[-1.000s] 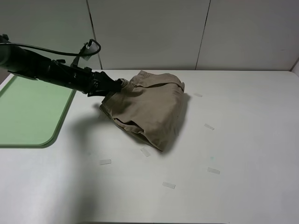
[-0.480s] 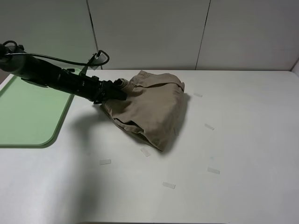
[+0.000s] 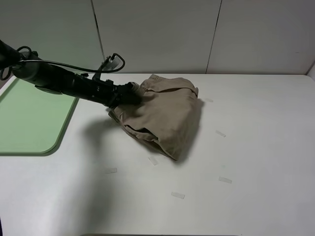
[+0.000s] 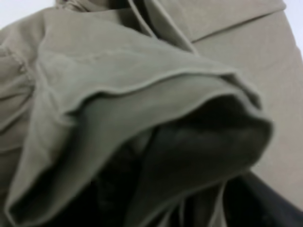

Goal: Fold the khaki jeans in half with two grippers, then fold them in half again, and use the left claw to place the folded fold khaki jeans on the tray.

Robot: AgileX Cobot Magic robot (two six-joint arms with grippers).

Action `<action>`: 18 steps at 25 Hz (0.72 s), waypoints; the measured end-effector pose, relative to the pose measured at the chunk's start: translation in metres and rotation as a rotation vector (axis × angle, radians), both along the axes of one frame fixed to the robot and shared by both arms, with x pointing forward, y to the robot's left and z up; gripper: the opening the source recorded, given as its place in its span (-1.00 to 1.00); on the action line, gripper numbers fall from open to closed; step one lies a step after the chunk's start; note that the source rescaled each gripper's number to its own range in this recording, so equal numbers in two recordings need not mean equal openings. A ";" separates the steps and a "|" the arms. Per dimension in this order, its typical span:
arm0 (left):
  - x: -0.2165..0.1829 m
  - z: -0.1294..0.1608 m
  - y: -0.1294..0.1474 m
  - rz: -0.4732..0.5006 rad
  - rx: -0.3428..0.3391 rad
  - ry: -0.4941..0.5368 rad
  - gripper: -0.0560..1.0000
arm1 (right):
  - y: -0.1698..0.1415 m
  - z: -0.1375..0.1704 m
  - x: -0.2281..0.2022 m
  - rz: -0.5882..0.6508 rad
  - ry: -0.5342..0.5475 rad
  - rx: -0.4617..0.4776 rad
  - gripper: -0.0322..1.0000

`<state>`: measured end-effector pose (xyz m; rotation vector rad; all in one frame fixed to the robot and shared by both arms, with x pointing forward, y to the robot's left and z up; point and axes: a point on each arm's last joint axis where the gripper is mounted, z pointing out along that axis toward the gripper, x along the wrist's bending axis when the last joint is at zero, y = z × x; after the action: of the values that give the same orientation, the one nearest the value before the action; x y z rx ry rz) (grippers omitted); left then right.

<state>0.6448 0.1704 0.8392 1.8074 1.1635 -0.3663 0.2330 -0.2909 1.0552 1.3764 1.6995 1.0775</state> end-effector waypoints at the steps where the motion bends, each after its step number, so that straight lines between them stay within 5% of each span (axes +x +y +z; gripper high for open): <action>1: 0.000 0.000 0.000 0.003 -0.002 0.004 0.00 | 0.000 0.000 0.000 0.000 0.000 0.000 1.00; 4: 0.000 0.000 0.000 0.028 -0.007 0.035 -0.20 | 0.000 0.000 0.000 0.001 0.000 0.001 1.00; 9: 0.000 0.000 0.000 0.043 -0.010 0.060 -0.86 | 0.000 0.000 0.000 0.001 0.000 0.001 1.00; 18: -0.003 0.012 0.003 0.039 0.026 0.120 -0.89 | 0.000 0.000 0.000 0.001 0.000 0.001 1.00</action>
<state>0.6418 0.1731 0.8513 1.8034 1.2903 -0.4442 0.2330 -0.2908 1.0552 1.3765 1.6998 1.0786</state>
